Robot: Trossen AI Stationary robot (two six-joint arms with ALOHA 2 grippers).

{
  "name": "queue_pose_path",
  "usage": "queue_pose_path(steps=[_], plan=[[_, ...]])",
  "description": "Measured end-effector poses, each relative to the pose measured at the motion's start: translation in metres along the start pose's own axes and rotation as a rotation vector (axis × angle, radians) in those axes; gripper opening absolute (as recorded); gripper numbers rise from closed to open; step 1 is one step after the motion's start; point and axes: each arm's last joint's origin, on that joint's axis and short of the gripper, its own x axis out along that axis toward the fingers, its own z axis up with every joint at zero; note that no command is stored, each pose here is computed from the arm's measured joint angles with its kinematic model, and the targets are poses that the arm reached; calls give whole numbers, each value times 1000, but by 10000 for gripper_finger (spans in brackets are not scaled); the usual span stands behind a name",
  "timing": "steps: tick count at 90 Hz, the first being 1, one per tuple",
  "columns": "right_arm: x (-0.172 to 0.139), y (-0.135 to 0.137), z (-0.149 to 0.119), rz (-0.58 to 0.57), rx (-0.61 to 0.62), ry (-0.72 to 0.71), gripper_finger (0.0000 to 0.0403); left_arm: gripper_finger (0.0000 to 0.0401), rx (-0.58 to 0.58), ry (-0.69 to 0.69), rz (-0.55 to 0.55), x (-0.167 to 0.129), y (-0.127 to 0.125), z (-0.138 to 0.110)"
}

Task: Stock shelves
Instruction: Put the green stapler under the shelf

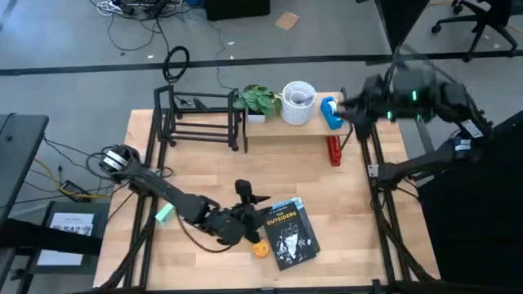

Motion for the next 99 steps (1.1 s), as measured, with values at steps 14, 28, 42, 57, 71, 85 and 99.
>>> queue_pose_path(steps=[14, 28, 42, 57, 71, 85, 99], plan=[[29, 40, -58, 75, -53, -96, 153, 136, -40, -85, -91, -59, 15, 21], [60, 79, -110, 252, -71, -173, 153, 136, -147, -72, -218, -101, 21, 17], [90, 116, -147, 515, -28, -234, 153, 136, -179, 177, -426, -109, 7, -14], [128, 151, -177, 649, -65, -288, 153, 136, -200, 400, -482, -104, -8, -43], [158, 171, -194, 630, -103, -257, 153, 136, -323, 699, -319, -106, 2, -69], [177, 183, -200, 611, -120, -232, 153, 144, -329, 1072, -142, -120, 22, -93], [183, 186, -202, 601, -125, -222, 153, 179, -366, 1234, -133, -128, 32, -110]])
